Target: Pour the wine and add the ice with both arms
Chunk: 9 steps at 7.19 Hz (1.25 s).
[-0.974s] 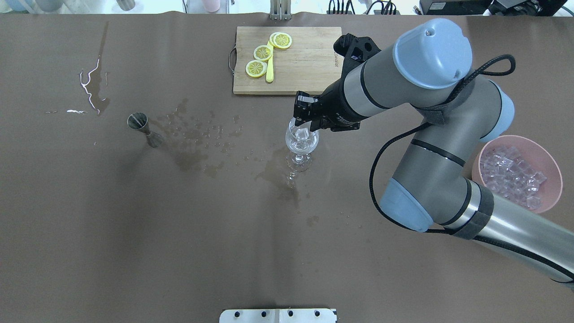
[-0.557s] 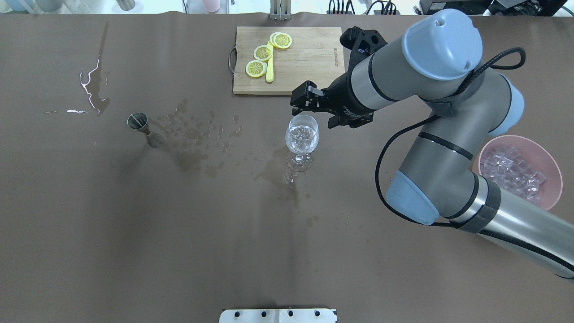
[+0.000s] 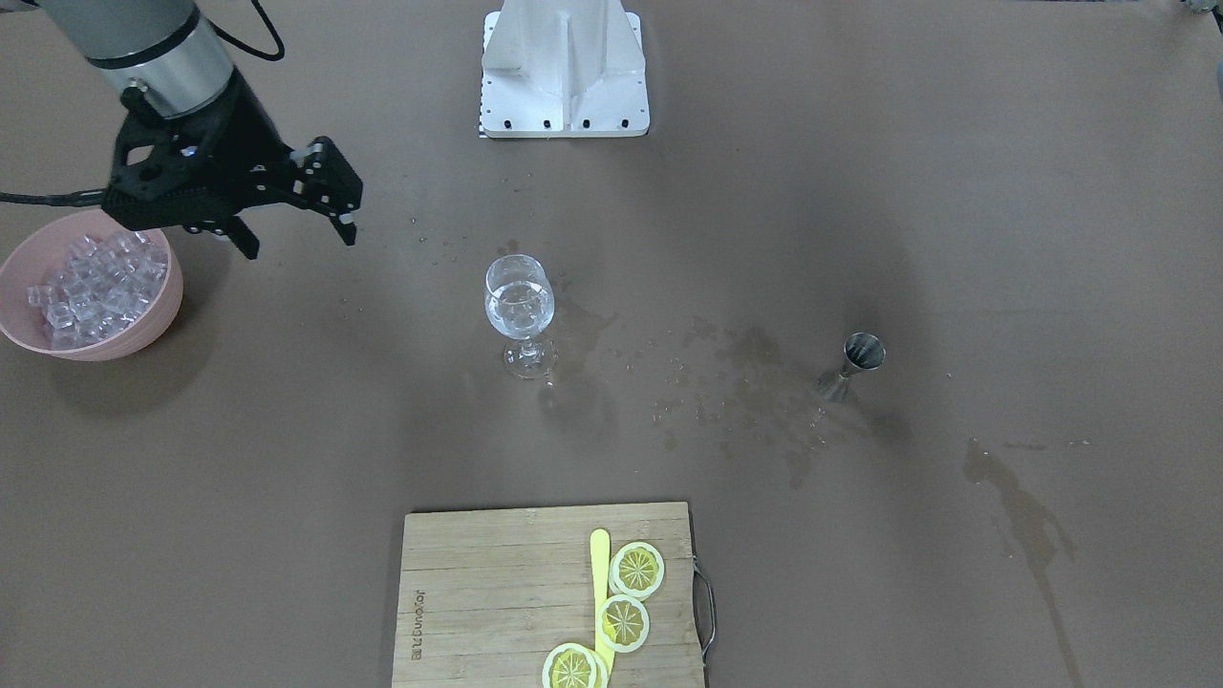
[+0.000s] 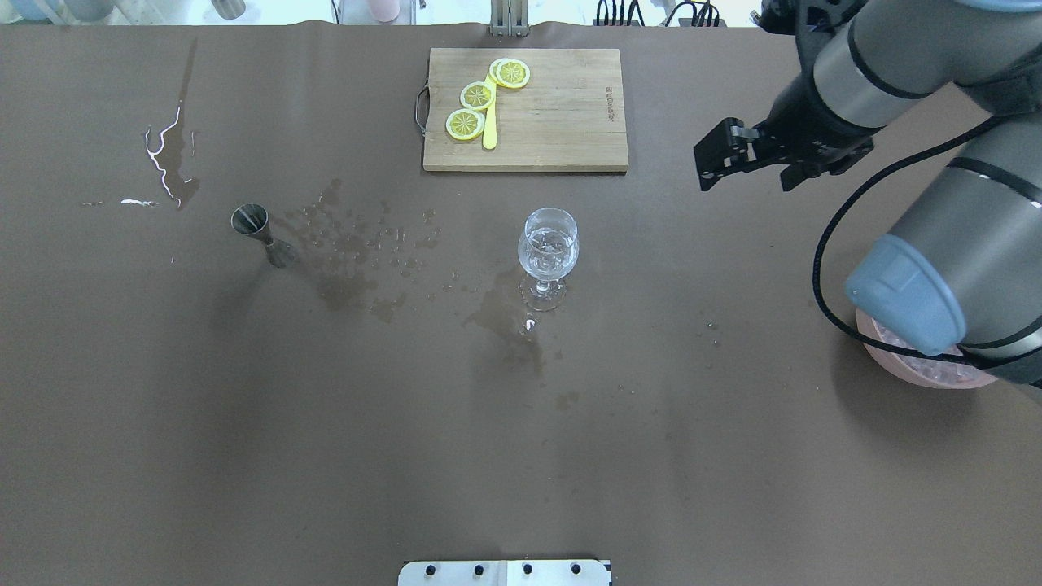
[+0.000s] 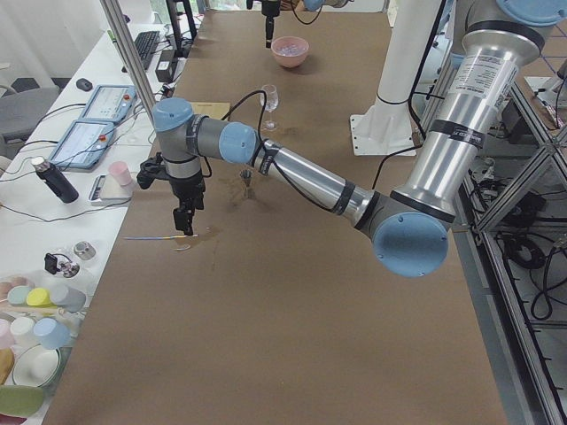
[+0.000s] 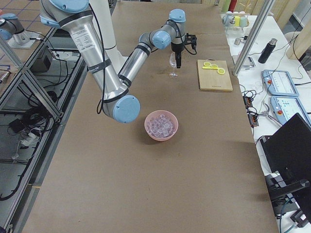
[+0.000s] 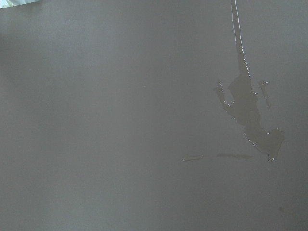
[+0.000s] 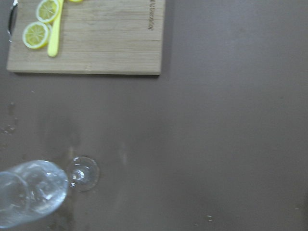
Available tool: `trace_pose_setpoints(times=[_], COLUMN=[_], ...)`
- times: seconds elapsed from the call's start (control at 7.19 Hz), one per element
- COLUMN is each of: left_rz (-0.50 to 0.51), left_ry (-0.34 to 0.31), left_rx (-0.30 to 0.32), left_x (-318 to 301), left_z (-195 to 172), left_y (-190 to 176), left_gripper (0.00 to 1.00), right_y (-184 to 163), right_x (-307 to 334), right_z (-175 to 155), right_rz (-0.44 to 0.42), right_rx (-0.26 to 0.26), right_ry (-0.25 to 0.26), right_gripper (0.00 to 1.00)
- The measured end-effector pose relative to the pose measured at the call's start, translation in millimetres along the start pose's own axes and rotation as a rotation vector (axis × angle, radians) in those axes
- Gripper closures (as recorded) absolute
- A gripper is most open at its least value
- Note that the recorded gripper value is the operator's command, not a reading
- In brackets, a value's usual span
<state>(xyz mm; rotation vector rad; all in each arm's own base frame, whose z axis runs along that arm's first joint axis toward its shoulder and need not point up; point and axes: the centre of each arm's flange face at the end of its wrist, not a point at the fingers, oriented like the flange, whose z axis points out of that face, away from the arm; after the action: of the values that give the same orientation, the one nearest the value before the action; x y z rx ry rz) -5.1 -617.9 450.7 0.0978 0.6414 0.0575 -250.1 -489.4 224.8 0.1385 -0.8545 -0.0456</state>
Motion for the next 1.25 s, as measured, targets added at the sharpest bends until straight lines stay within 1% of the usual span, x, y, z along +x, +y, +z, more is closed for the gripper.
trace_pose_setpoints(times=[0.14, 0.28, 0.42, 0.7, 0.83, 0.97, 1.25], left_rz=[0.001, 0.013, 0.029, 0.002, -0.005, -0.006, -0.009], left_ry=[0.011, 0.013, 0.021, 0.07, 0.082, 0.086, 0.088], left_rx=[-0.004, -0.018, -0.039, -0.072, -0.068, -0.063, -0.061], left_x=[-15, -40, -69, -114, -128, -135, -139], left_z=[2, 10, 21, 49, 61, 69, 73], left_y=[7, 20, 35, 69, 86, 97, 103], left_gripper=[0.02, 0.02, 0.02, 0.02, 0.02, 0.02, 0.02], right_y=[-1, 0, 3, 7, 8, 7, 8], right_x=[54, 113, 176, 300, 353, 400, 478], right_z=[-3, -4, -3, 7, 12, 19, 42], right_rz=[-0.045, -0.077, -0.088, -0.086, -0.065, -0.041, -0.02], right_rx=[-0.045, -0.082, -0.115, -0.173, -0.19, -0.188, -0.147], right_ry=[0.03, 0.043, 0.05, 0.061, 0.068, 0.073, 0.076], right_gripper=[0.0, 0.0, 0.0, 0.0, 0.0, 0.0, 0.0])
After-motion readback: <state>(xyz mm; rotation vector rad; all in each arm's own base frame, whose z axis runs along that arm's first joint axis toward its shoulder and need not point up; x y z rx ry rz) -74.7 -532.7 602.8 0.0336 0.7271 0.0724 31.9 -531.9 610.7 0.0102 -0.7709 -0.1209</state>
